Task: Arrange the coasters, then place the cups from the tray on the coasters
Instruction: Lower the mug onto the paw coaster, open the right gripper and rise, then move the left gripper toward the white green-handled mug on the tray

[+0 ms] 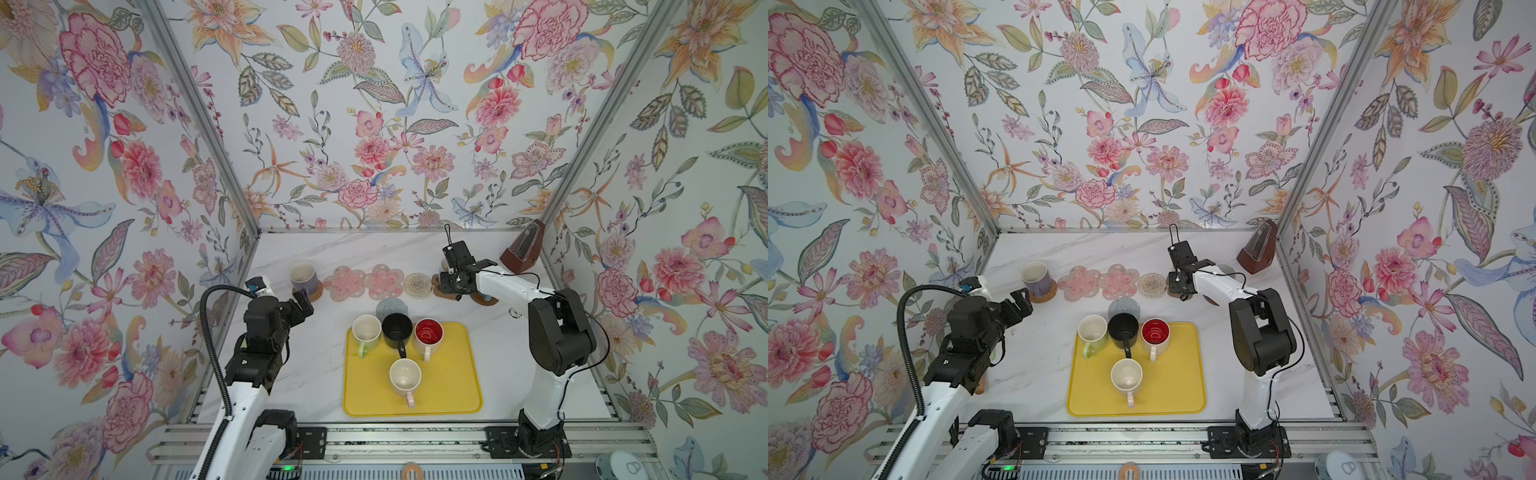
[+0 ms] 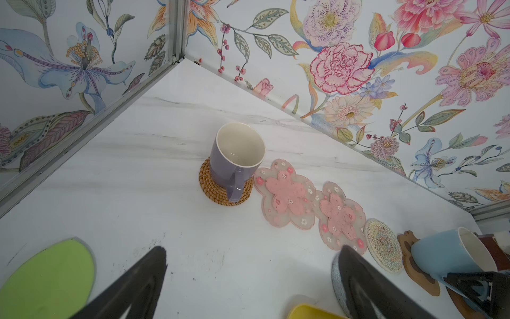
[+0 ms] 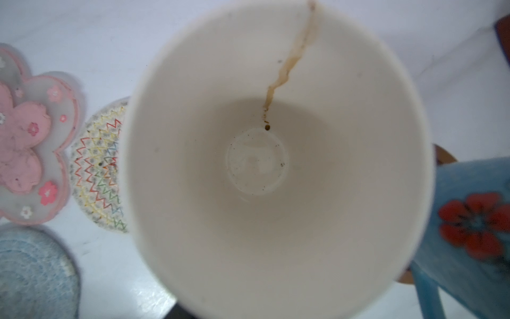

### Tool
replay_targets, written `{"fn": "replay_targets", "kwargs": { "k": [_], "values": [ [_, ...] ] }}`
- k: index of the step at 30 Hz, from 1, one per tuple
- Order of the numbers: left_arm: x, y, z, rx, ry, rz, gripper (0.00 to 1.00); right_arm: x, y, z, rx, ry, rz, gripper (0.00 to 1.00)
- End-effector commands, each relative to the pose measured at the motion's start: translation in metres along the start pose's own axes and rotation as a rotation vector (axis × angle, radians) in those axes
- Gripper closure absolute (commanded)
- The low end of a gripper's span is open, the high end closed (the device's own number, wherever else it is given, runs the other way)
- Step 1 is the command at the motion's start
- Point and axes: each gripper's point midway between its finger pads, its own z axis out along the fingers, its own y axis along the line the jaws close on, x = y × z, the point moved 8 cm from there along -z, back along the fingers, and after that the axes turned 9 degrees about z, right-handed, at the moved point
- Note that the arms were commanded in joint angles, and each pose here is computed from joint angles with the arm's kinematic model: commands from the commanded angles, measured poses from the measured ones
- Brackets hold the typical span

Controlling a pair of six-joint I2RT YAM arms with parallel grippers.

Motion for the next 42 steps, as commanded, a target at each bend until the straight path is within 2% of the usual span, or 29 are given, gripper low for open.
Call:
{"fn": "replay_targets", "kwargs": {
  "k": [1, 5, 10, 13, 16, 19, 21, 23, 29, 35, 42],
  "values": [
    [0.001, 0.001, 0.002, 0.002, -0.001, 0.001, 0.01, -0.017, 0.002, -0.021, -0.039, -0.078, 0.033, 0.5],
    [0.001, 0.0, 0.002, 0.004, -0.004, -0.001, 0.01, -0.023, 0.002, -0.04, -0.061, -0.119, 0.05, 0.39],
    [0.002, -0.003, 0.003, 0.043, -0.002, -0.001, 0.01, -0.029, -0.004, -0.078, -0.082, -0.2, 0.068, 0.15],
    [-0.001, -0.014, 0.006, 0.15, -0.001, 0.0, 0.01, -0.024, -0.013, -0.107, -0.076, -0.243, 0.071, 0.07],
    [-0.006, -0.015, 0.01, 0.143, -0.026, -0.021, 0.01, -0.016, -0.023, -0.14, -0.091, -0.304, 0.084, 0.01],
    [-0.014, -0.014, 0.013, 0.124, -0.077, -0.032, 0.01, -0.005, -0.033, -0.166, -0.114, -0.363, 0.103, 0.01],
    [-0.018, -0.01, 0.016, 0.06, -0.091, -0.025, 0.01, -0.002, -0.039, -0.177, -0.115, -0.391, 0.127, 0.01],
    [-0.02, -0.003, 0.017, -0.016, -0.105, -0.048, 0.01, 0.004, -0.043, -0.181, -0.1, -0.393, 0.139, 0.01],
    [-0.015, -0.001, 0.027, -0.051, -0.078, -0.077, 0.02, 0.019, -0.05, -0.188, -0.036, -0.399, 0.165, 0.01],
    [-0.019, -0.012, 0.025, 0.056, -0.072, -0.095, 0.02, 0.029, -0.049, -0.197, -0.044, -0.417, 0.175, 0.01],
    [-0.017, -0.018, 0.026, 0.117, -0.034, -0.085, 0.02, 0.032, -0.047, -0.205, -0.045, -0.439, 0.194, 0.01]
  ]
}}
